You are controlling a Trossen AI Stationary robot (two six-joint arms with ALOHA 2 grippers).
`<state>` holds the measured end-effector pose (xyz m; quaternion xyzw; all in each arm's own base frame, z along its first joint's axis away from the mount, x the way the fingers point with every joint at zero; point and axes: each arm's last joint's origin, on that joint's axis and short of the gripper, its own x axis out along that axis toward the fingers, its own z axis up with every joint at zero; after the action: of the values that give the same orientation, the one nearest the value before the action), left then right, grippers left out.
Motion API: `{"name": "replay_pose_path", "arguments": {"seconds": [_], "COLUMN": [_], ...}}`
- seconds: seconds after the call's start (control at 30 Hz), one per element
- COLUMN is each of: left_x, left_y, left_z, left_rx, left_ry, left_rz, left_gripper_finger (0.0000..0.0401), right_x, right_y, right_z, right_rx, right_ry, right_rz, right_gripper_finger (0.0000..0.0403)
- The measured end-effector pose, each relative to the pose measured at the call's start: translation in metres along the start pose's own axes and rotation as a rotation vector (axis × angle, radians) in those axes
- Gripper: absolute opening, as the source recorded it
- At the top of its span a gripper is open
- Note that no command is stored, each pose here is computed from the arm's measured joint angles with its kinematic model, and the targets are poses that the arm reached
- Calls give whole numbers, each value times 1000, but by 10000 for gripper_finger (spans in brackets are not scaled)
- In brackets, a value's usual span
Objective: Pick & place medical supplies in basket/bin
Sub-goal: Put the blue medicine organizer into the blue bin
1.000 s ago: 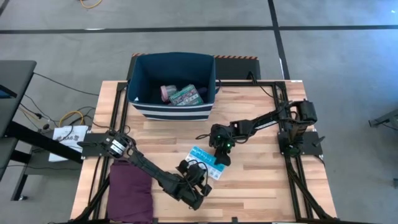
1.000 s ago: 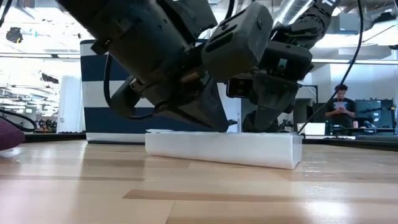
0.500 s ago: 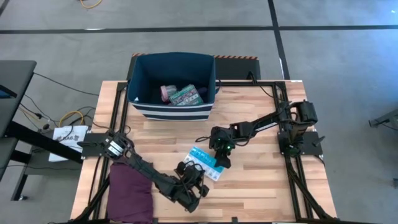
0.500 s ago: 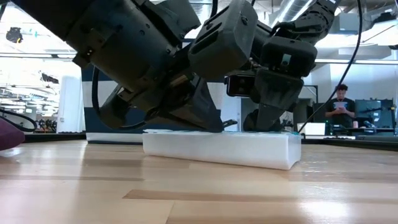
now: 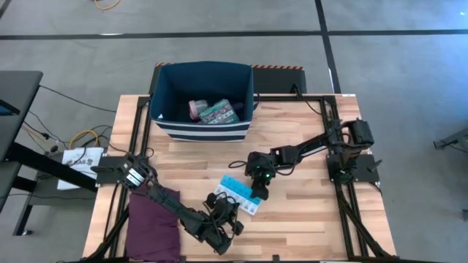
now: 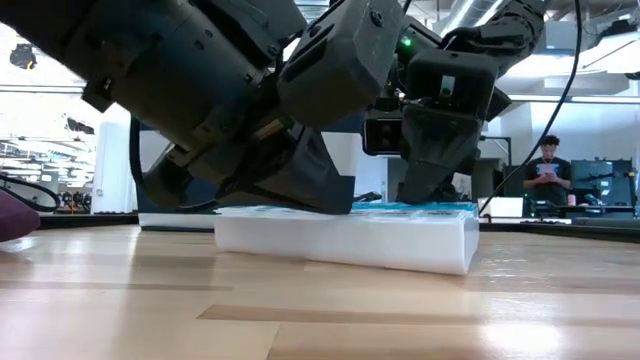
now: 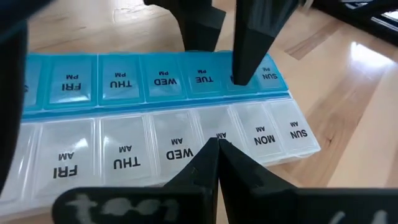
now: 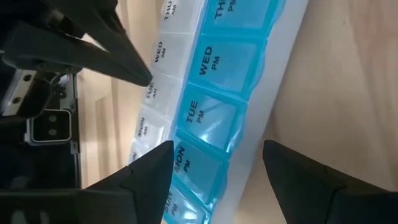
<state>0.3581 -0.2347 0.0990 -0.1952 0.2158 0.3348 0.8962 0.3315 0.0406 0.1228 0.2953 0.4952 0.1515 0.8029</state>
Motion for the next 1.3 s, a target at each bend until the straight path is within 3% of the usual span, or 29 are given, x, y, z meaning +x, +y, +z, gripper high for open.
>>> {"name": "replay_pose_path", "arguments": {"seconds": [0.17,0.5,0.83,1.07,1.2,1.3], "left_x": [4,11,10,8,-3,-35], "left_y": [0,2,-2,-2,-3,-10], "left_z": [-10,-13,-10,-10,-7,14], "left_rx": [-15,18,34,39,51,30], "left_ry": [-37,45,8,5,-9,-96], "left_rz": [5,-5,-4,-3,-13,-49], "left_gripper_finger": [0,0,0,0,0,0], "right_x": [3,7,26,35,26,13], "right_y": [5,16,12,7,10,13], "right_z": [-1,4,-1,9,17,21], "right_rx": [-8,-55,-73,-62,-77,-130], "right_ry": [-8,-84,-29,-6,-47,-76], "right_rz": [-5,41,80,142,141,120], "right_gripper_finger": [240,236,167,167,149,136]}}
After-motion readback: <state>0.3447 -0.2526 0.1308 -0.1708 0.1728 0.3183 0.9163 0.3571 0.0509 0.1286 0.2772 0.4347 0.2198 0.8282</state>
